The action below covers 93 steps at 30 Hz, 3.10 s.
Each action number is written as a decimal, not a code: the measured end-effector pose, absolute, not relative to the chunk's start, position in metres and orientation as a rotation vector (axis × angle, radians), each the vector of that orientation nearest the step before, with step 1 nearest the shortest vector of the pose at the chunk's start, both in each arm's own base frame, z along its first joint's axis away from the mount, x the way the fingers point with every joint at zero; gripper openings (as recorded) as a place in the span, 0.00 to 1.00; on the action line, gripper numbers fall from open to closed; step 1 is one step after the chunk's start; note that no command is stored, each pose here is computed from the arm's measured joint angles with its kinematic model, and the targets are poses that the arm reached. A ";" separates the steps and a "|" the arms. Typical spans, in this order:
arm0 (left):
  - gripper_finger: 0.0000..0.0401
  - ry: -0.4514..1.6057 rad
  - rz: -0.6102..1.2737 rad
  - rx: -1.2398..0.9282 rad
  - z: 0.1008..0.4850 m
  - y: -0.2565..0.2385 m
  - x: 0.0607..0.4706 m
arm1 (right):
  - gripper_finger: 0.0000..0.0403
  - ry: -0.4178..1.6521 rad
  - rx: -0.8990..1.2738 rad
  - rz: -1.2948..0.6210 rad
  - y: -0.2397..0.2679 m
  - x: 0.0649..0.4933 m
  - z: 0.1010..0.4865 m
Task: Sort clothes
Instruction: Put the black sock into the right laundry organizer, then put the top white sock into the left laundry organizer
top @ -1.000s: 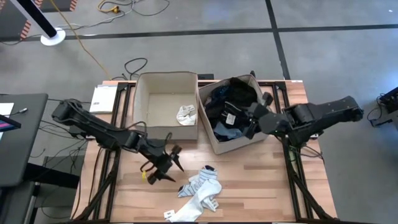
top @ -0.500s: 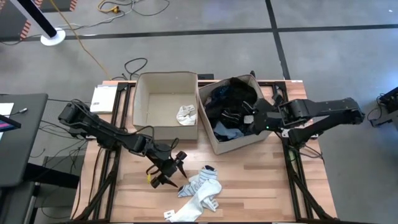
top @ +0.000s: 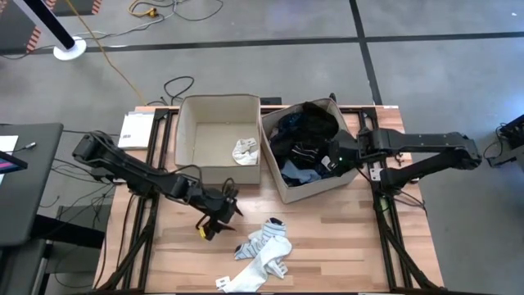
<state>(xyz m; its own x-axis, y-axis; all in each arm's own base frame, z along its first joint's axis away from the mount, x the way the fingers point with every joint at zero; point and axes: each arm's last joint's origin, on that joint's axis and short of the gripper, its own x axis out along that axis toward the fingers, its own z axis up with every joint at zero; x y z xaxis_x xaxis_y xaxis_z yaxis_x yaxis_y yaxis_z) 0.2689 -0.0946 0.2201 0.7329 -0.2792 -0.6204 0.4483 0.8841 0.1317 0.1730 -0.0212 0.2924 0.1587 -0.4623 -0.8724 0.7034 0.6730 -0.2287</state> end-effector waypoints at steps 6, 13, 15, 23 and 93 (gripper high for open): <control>0.61 0.713 -0.321 0.287 0.231 -0.085 0.249 | 0.23 1.154 0.272 -0.820 -0.022 0.171 0.293; 0.61 0.774 -0.268 0.267 0.243 -0.077 0.227 | 0.40 1.013 0.282 -0.771 -0.017 0.163 0.327; 0.61 0.783 -0.260 0.259 0.246 -0.075 0.223 | 0.43 0.954 0.297 -0.767 -0.015 0.159 0.340; 0.61 0.784 -0.289 0.249 0.253 -0.074 0.210 | 0.51 0.737 0.292 -0.571 0.002 0.158 0.376; 0.61 0.284 -0.480 0.170 0.279 -0.097 0.251 | 0.00 0.570 -0.304 0.074 0.204 0.302 0.272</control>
<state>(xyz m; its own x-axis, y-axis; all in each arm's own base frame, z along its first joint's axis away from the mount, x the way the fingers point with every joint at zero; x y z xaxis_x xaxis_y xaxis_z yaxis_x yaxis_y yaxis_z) 0.2506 -0.0975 0.2793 0.8488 -0.4294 -0.3083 0.4766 0.8740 0.0946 0.3015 0.2043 0.2723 0.8406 -0.0147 -0.5414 -0.1525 0.9527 -0.2628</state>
